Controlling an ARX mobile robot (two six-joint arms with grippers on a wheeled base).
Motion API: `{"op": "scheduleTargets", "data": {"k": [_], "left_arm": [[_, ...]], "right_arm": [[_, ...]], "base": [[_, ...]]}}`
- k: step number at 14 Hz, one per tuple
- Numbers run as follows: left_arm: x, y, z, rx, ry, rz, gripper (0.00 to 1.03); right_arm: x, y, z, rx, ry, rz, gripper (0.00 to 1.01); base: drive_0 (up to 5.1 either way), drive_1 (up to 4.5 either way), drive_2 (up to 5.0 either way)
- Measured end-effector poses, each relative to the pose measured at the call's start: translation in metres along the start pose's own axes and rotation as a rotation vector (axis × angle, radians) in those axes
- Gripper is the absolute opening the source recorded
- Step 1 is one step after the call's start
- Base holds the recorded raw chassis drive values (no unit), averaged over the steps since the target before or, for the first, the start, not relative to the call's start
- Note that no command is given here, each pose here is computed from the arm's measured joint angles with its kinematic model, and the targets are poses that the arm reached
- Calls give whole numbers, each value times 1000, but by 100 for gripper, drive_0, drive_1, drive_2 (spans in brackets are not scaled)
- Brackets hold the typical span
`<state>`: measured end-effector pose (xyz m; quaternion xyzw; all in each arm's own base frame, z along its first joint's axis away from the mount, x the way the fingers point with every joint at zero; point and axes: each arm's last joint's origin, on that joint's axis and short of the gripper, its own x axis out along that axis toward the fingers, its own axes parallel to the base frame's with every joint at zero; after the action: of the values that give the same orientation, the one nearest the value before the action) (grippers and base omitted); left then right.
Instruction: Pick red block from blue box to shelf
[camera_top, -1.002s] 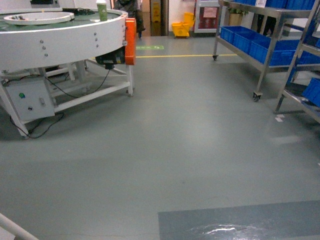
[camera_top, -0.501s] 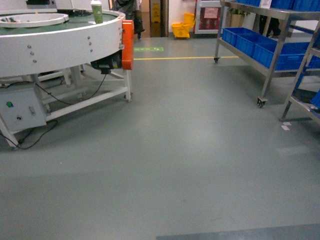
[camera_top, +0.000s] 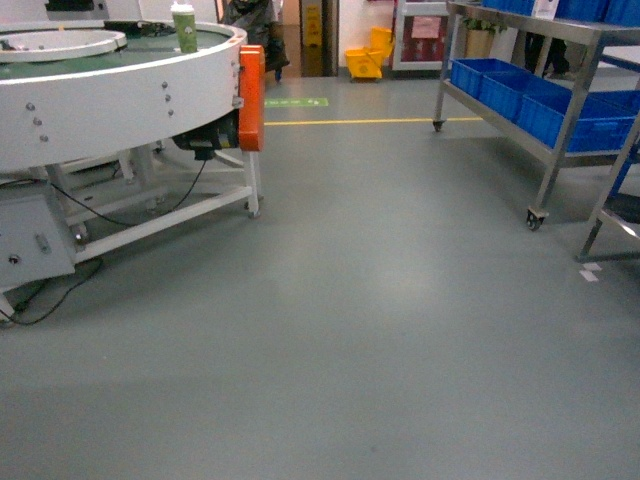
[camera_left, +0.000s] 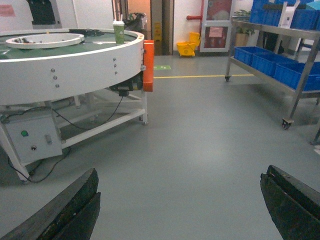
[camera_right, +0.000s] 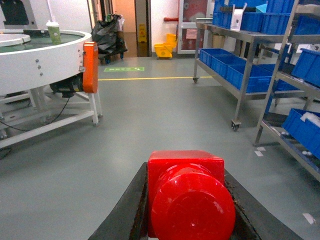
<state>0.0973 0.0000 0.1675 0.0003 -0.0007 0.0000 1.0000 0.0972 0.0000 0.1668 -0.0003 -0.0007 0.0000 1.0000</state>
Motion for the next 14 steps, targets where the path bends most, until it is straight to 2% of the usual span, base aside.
{"op": "scheduleTargets", "data": {"k": [14], "left_arm": [[0, 0, 0, 0, 0, 0, 98]], "right_arm": [[0, 0, 0, 0, -5, 1, 28]], "base": [[7, 439, -425]]}}
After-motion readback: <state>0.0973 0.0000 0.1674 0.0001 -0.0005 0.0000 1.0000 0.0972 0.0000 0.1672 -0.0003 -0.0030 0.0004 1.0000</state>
